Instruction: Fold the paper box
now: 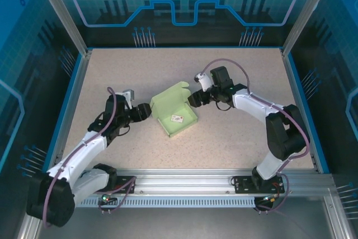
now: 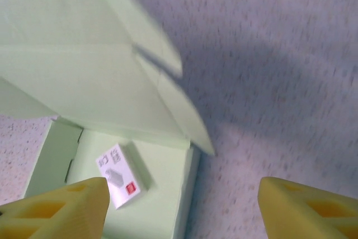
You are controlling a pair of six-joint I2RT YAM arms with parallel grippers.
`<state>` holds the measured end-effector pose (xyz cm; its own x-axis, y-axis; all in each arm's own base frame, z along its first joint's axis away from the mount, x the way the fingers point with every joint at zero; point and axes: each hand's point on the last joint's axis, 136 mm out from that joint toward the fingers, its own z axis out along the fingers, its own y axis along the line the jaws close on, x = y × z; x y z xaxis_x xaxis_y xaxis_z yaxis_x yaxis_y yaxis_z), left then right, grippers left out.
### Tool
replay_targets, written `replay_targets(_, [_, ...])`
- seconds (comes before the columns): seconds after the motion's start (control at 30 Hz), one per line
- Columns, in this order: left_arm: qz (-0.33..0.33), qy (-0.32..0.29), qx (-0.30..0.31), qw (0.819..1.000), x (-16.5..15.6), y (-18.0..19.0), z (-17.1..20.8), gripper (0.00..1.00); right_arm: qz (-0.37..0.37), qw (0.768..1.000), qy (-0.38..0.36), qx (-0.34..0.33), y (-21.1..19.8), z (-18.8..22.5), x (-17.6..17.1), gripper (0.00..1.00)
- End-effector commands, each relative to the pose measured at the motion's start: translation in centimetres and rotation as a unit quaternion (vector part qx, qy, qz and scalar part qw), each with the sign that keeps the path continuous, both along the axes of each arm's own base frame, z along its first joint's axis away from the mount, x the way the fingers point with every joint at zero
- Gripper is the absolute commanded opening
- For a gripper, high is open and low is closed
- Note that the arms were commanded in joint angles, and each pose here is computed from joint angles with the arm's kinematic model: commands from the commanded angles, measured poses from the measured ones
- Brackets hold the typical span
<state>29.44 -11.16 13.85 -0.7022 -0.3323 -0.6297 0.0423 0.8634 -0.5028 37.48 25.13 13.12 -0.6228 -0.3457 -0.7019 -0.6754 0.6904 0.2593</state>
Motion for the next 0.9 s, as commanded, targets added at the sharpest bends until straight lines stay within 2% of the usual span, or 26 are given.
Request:
replay_targets(0.0, [-0.010,0.018,0.004,1.000,-1.6,-0.8,-1.3,0.72,0.047,0.996,-0.070,-0.006,1.5,1.5,1.9,0.72])
replay_targets(0.17, [-0.039,0.011,0.005,0.999,-2.2,-2.2,-1.2,0.74,0.095,0.992,-0.080,-0.018,3.0,1.0,2.1,0.72])
replay_targets(0.3, [-0.046,0.012,0.012,0.999,-2.4,-2.3,-1.4,0.75,0.108,0.990,-0.081,-0.036,3.6,0.1,2.2,0.67])
replay_targets(0.6, [-0.012,0.012,0.068,0.998,-1.7,-0.4,-2.0,0.76,0.112,0.989,-0.077,-0.055,3.2,-0.8,2.0,0.38])
replay_targets(0.87, [-0.009,0.012,0.078,0.997,-1.5,-0.2,-1.9,0.76,0.112,0.989,-0.072,-0.064,3.2,-1.5,1.8,0.22])
